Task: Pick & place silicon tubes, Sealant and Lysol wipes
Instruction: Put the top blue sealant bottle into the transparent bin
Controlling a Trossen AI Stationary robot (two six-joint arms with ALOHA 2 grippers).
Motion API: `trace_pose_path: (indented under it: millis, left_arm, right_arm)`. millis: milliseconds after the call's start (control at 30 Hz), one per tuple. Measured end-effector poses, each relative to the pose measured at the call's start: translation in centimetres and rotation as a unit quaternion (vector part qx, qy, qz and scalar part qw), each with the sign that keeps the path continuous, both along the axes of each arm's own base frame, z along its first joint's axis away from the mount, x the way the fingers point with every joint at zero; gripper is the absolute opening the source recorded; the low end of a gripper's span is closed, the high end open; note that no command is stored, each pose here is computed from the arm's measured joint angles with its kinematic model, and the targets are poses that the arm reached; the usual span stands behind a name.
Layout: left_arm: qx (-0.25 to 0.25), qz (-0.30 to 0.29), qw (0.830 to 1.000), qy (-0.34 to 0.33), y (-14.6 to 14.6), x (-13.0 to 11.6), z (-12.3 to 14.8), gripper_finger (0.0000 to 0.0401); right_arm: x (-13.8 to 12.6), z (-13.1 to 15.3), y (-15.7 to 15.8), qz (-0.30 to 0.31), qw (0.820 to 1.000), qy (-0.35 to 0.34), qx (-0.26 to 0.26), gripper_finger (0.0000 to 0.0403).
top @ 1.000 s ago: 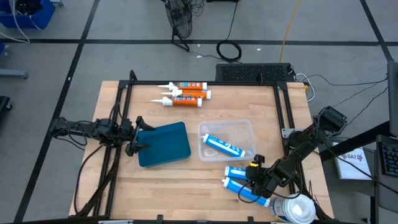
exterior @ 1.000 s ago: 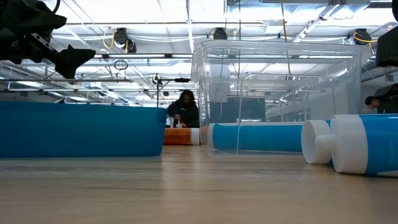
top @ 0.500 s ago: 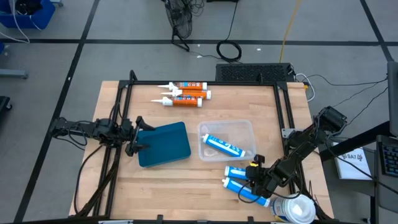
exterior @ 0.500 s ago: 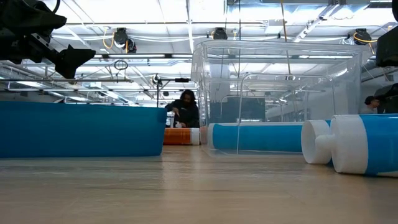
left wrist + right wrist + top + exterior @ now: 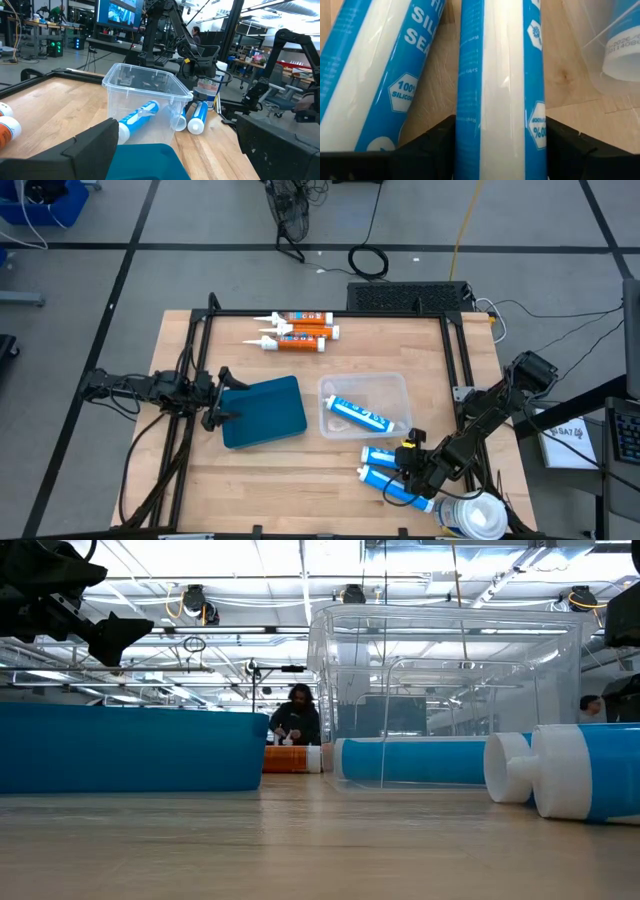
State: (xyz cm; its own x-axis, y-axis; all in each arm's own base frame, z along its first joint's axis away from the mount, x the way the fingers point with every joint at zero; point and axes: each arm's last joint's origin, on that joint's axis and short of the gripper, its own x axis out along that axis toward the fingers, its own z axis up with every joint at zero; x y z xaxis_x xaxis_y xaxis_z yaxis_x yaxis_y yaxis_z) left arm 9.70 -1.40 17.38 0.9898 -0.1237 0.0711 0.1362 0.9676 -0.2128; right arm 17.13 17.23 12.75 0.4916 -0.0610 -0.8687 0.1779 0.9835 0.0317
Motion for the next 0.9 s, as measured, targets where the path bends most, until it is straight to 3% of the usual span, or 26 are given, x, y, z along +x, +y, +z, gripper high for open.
trace_pose_path:
  millis: [200,900]
  left_arm:
    - [0.000,0.000,1.000,0.000,0.00,0.00,0.00,0.0395]
    - [0.000,0.000,1.000,0.000,0.00,0.00,0.00,0.0395]
  right_arm:
    - [0.01,0.01,-0.01,0.003,1.000,-0.001,-0.003,0.0207]
    - [0.04,0.02,-0.06,0.011,1.000,-0.008,-0.017,0.0208]
